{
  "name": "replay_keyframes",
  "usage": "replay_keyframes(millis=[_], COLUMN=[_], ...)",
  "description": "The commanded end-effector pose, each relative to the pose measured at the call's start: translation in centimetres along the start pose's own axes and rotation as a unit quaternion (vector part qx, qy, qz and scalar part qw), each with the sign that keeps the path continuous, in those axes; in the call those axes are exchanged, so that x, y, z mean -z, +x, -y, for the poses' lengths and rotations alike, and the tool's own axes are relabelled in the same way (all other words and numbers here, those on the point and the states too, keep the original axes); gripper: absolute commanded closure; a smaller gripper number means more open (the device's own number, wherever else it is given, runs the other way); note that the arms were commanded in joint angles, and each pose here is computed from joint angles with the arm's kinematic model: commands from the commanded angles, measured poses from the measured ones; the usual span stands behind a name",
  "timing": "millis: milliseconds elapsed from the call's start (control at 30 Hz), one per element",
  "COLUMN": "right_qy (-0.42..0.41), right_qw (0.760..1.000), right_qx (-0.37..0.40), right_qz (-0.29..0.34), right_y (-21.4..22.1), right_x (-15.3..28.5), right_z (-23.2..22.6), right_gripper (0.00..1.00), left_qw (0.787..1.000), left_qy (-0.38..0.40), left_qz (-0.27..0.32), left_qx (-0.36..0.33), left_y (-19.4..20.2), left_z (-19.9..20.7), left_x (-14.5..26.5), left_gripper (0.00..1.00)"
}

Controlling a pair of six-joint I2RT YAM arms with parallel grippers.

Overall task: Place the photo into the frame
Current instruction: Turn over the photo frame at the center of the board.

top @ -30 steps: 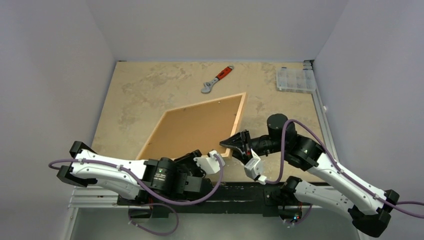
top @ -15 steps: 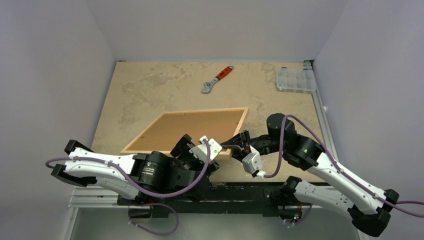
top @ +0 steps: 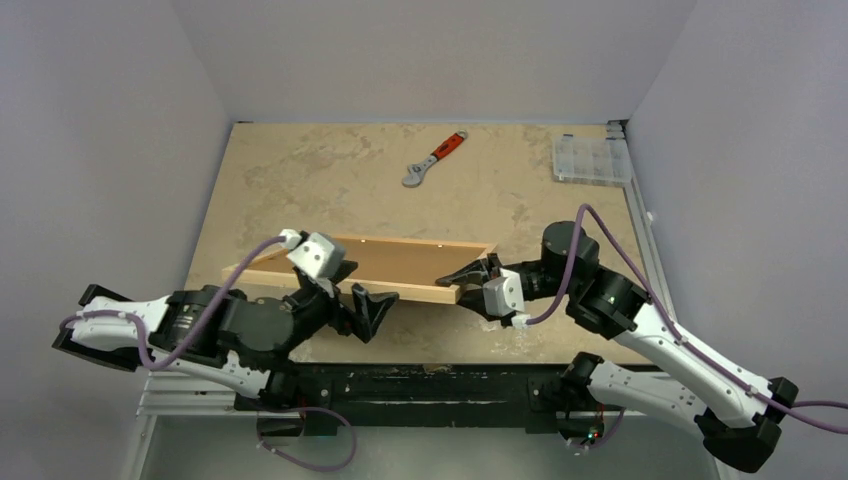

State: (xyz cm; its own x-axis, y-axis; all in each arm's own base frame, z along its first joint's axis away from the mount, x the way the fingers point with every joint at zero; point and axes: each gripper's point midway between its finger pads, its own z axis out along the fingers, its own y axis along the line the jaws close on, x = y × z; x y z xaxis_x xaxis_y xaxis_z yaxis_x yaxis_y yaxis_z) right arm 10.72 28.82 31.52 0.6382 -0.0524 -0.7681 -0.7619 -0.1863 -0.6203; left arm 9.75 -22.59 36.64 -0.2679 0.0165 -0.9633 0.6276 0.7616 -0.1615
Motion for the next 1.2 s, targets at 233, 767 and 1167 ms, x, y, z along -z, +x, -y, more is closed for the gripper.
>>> replay_keyframes(millis=[233, 767, 1167], right_qy=[0.043, 0.157, 0.246], right_qw=[0.956, 0.795, 0.697], right_qx=[-0.29, -0.586, -0.67], right_qz=[0.009, -0.024, -0.069], right_y=[-2.0, 5.5, 14.2], right_x=[-1.0, 0.4, 4.0], right_z=[1.9, 3.0, -0.3], right_gripper=[1.0, 1.0, 1.0], left_qw=[0.996, 0.998, 0.994], left_qy=[0.018, -0.007, -0.045], left_qz=[0.045, 0.004, -0.016], left_qx=[0.079, 0.058, 0.098], left_y=[-0.1, 2.6, 6.3], left_z=[-1.7, -1.3, -1.1], left_x=[1.0, 0.1, -1.3], left_gripper=[0.14, 0.14, 0.05])
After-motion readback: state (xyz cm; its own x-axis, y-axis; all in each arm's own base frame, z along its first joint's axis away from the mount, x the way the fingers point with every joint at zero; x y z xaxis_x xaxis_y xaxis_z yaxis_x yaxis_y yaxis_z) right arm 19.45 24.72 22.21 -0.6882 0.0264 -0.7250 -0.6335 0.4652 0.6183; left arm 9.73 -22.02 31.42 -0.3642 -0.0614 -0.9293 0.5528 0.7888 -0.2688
